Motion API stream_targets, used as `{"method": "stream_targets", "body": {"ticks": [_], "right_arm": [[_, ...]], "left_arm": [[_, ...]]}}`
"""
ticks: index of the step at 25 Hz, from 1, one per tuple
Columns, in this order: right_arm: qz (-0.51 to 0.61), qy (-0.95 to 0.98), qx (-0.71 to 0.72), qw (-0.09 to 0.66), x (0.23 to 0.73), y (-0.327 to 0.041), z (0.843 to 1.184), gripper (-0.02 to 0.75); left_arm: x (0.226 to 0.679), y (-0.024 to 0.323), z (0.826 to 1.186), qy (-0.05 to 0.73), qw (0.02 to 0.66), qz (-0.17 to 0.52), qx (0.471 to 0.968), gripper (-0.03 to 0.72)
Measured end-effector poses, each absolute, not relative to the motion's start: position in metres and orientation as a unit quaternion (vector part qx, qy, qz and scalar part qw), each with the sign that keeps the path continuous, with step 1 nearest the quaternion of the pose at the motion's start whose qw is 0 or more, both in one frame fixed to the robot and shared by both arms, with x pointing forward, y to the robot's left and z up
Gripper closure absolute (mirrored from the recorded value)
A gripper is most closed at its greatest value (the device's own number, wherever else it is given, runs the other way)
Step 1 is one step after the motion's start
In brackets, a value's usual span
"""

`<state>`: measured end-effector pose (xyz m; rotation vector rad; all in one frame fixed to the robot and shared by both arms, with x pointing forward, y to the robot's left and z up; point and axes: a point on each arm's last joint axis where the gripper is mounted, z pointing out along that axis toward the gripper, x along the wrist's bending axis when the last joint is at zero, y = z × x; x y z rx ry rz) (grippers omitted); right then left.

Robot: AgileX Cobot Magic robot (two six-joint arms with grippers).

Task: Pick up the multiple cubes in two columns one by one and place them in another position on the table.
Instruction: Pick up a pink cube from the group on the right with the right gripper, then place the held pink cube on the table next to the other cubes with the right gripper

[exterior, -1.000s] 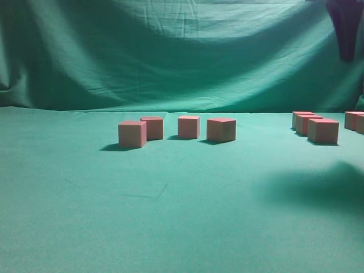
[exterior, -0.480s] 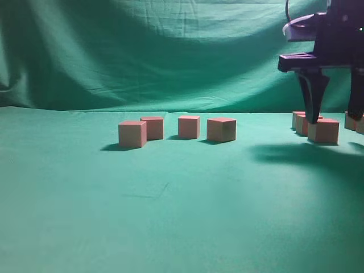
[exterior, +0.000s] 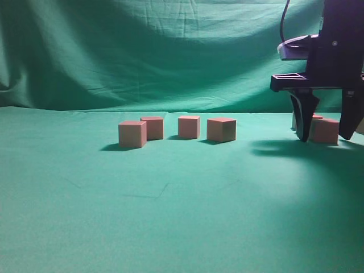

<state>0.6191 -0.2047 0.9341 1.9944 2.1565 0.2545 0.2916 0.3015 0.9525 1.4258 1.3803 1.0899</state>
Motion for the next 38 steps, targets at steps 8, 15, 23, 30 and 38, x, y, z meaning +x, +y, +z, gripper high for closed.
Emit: {"method": "stream_targets", "body": {"ticks": [8,15,23,30,38], "right_arm": [[0.085,0.727,0.675,0.094,0.619,-0.205,0.934,0.475],[0.069,0.748,0.655,0.085,0.601,-0.194,0.972,0.475],[0.073,0.848,0.52,0.073,0.542,-0.109,1.006,0.475],[0.102,0.911,0.39,0.08,0.506,-0.054,1.007,0.475],[0.154,0.913,0.364,0.1,0.513,-0.033,1.008,0.475]], "left_arm": [[0.292,0.301,0.953,0.552,0.425,0.436,0.57,0.688],[0.292,0.301,0.953,0.552,0.425,0.436,0.57,0.688],[0.292,0.301,0.953,0.552,0.425,0.436,0.57,0.688],[0.292,0.301,0.953,0.552,0.425,0.436,0.57,0.688],[0.292,0.301,0.953,0.552,0.425,0.436,0.57,0.688]]}}
